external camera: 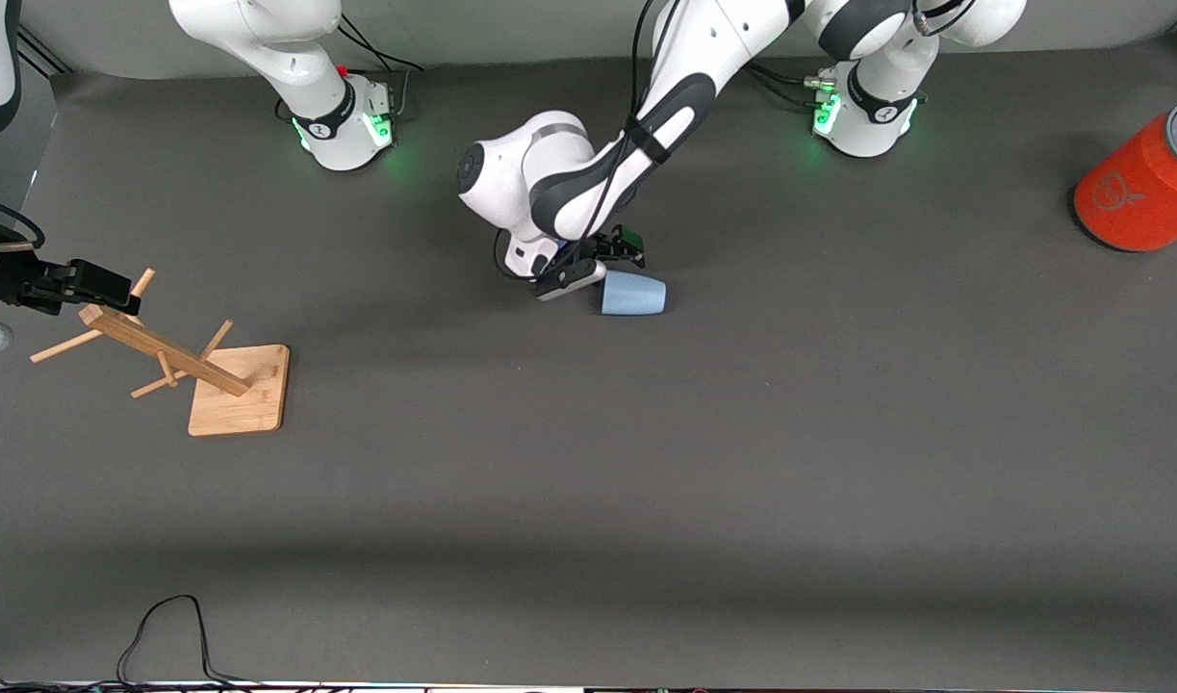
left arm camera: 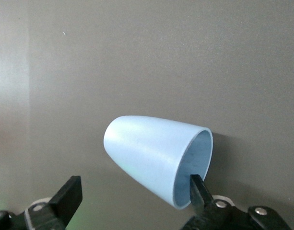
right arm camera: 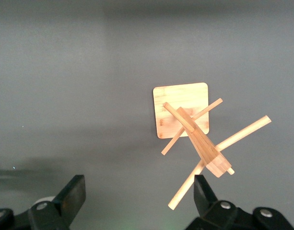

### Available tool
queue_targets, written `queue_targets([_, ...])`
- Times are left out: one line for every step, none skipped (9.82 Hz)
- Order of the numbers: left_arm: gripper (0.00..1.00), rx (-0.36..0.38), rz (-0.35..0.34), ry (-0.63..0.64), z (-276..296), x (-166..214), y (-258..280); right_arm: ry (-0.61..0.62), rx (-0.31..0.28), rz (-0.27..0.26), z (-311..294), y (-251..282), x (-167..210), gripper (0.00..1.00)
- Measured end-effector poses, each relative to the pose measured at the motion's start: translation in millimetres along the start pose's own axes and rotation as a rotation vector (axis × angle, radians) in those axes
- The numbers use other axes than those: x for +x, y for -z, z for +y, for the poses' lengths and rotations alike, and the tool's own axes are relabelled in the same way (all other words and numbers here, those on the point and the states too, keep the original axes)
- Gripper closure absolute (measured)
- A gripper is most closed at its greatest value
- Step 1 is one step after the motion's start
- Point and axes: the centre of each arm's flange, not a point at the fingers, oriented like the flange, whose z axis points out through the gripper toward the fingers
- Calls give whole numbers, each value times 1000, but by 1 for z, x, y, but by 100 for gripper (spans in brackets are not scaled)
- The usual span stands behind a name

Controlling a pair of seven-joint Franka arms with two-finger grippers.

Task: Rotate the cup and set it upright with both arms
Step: 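Reach the left gripper to the lying cup and grasp its rim, then rotate the blue cup upright with the left gripper and set it down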

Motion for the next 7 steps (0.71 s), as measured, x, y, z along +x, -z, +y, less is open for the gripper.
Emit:
queue_targets([4,1,0,8,1,1,-1,7,0,1,-2,1,0,0])
queue_targets([14,4,0,20,1,1,-2,14,0,3,-3,2,-1,0])
queue_targets([33,7,0,27,1,2,-3,18,0,5,-3,3,-1,0])
queue_targets([49,12,1,33,0,6,-6,20,0,6,-3,3,-2,0])
queue_targets([66,18,2,43,-2,12,-9,21,0,7,-3,4,-2,0])
queue_targets([80,29,2,52,-5,17,-10,22,0,8,-3,4,-2,0])
queue_targets([82,33,2,61,-10,21,-3,24,0,8,-3,5,-2,0])
